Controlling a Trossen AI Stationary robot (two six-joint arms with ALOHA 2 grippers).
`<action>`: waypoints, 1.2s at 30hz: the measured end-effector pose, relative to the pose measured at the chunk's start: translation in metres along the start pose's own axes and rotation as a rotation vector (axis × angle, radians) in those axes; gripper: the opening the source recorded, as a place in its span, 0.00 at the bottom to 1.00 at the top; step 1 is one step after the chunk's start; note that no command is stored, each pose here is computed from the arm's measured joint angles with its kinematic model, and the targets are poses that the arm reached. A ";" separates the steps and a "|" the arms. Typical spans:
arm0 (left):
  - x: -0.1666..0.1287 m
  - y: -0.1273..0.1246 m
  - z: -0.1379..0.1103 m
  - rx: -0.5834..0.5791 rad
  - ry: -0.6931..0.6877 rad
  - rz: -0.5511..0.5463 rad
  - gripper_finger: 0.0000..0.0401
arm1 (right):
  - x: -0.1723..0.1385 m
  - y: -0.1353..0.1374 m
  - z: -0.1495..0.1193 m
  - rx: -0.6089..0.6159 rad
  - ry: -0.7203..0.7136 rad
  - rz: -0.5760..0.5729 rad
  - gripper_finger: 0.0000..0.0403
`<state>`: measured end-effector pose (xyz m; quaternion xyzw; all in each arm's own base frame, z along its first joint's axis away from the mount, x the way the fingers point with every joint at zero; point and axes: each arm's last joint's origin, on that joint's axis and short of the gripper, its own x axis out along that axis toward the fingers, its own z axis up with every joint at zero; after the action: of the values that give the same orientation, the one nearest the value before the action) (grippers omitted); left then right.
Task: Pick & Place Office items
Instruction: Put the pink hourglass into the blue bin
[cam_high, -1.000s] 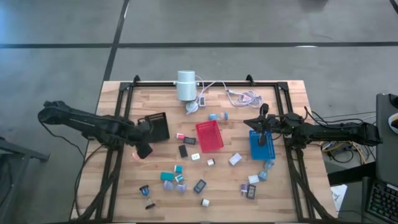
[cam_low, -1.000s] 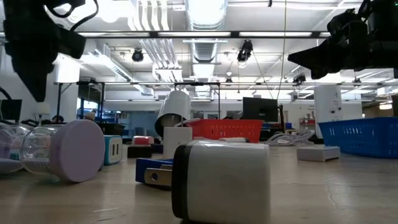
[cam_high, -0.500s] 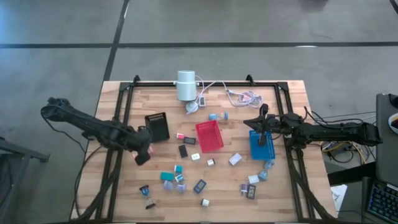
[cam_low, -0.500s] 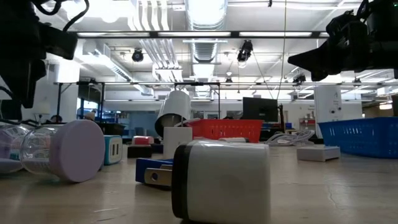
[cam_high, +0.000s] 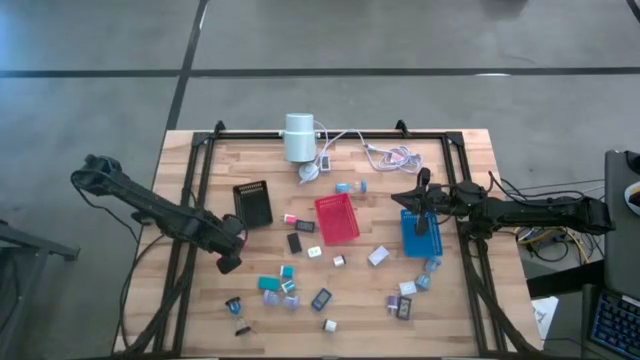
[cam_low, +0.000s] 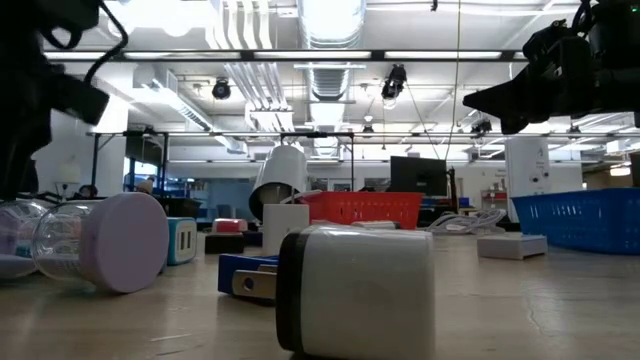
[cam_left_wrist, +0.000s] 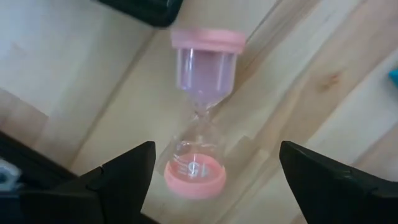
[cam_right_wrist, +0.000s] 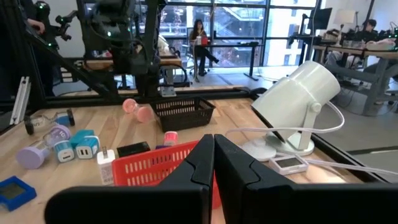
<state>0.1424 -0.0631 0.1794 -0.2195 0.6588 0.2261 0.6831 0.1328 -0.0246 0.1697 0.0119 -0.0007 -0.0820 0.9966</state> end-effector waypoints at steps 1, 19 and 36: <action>0.004 0.001 -0.001 -0.007 0.012 0.002 0.86 | 0.000 0.000 0.000 0.000 0.000 0.000 0.02; 0.046 0.012 -0.009 -0.018 0.026 -0.017 0.78 | 0.000 0.000 0.000 -0.001 -0.001 0.000 0.02; 0.028 0.003 -0.004 0.052 0.031 -0.061 0.37 | 0.000 0.000 0.000 -0.006 -0.003 0.000 0.02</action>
<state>0.1383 -0.0631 0.1515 -0.2252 0.6678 0.1844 0.6851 0.1328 -0.0246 0.1698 0.0089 -0.0021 -0.0820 0.9966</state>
